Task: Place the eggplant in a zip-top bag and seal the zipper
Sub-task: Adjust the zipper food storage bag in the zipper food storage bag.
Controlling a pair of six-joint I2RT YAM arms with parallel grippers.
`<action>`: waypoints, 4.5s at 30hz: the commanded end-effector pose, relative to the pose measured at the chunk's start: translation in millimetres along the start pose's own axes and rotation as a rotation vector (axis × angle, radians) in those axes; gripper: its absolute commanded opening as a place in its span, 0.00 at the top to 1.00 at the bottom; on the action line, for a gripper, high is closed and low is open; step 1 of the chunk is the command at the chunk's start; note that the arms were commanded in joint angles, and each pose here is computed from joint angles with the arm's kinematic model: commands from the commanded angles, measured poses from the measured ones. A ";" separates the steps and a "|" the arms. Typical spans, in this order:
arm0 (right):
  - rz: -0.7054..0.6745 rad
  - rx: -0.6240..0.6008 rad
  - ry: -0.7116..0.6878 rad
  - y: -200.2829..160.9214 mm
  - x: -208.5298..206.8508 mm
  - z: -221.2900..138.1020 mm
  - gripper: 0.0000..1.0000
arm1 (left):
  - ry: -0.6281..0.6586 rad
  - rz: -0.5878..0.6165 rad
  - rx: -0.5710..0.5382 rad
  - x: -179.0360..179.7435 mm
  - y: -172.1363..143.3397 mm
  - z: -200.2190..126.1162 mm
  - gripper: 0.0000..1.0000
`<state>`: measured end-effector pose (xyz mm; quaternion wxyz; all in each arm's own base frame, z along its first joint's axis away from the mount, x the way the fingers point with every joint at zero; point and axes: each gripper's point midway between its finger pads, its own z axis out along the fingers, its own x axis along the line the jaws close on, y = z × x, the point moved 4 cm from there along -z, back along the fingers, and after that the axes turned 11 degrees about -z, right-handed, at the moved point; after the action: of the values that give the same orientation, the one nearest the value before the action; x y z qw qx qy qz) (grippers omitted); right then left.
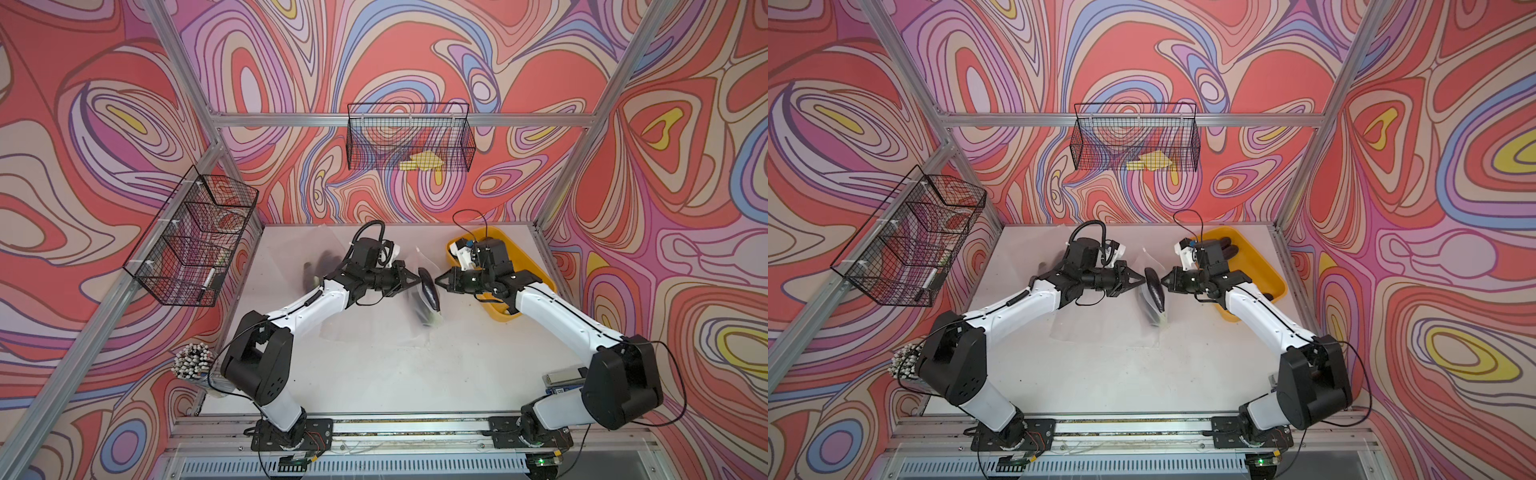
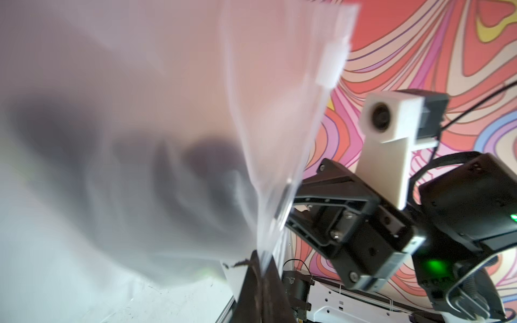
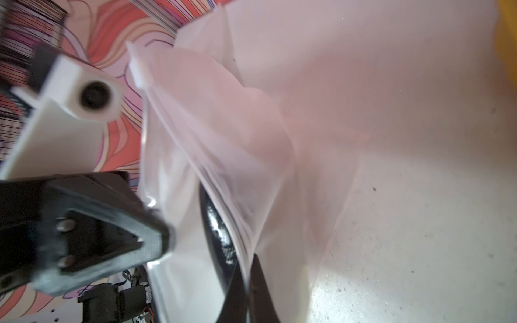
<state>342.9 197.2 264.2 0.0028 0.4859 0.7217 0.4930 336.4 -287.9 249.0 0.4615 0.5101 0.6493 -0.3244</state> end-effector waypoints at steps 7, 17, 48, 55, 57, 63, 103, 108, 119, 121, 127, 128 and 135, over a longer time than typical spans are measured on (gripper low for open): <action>-0.106 0.001 0.100 22.8 60.4 11.0 1.00 | -0.069 0.131 -0.130 -57.1 12.8 -64.3 1.00; -0.128 -0.017 0.292 44.7 114.0 38.9 1.00 | -0.016 0.227 -0.248 -78.8 -11.2 -127.2 1.00; 0.243 0.136 -0.256 -94.5 -38.2 35.2 0.97 | 0.051 -0.040 0.066 26.1 -5.8 71.5 1.00; 0.213 0.186 -0.294 -111.3 -54.3 10.6 0.77 | 0.085 -0.063 0.052 49.7 -5.8 80.5 1.00; 0.215 0.177 -0.289 -105.3 -57.7 0.4 0.67 | 0.099 -0.065 0.054 55.9 -7.5 81.7 1.00; 0.160 0.036 -0.200 -57.6 -45.1 -11.6 0.49 | 0.121 -0.066 0.087 69.2 -16.9 94.1 1.00; 0.196 0.167 -0.301 -56.9 -85.0 70.2 0.87 | 0.064 -0.049 0.155 60.8 -22.4 113.1 0.93; 0.200 0.180 -0.350 -61.3 -94.8 67.9 0.95 | 0.057 -0.052 0.132 61.1 -17.8 102.5 0.91; 0.174 0.164 -0.359 -64.4 -101.1 59.5 1.00 | -0.058 -0.075 0.106 47.8 1.3 69.8 0.63; 0.145 0.145 -0.333 -61.9 -98.2 58.6 1.00 | -0.066 -0.062 0.073 44.0 12.2 55.2 0.63; -0.017 0.090 -0.158 -54.8 -72.3 52.7 1.00 | 0.173 0.332 0.040 48.1 35.4 46.1 0.65; -0.041 0.074 -0.128 -53.4 -68.3 52.0 1.00 | 0.188 0.404 0.051 49.4 38.7 47.8 0.64; -0.198 -0.006 0.025 -32.4 -44.3 49.7 1.00 | 0.019 0.729 0.118 48.4 69.4 33.6 0.54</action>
<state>363.2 190.5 169.2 0.0314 0.4735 0.7548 0.4528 404.5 -300.2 217.2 0.5066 0.6977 0.4789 -0.1647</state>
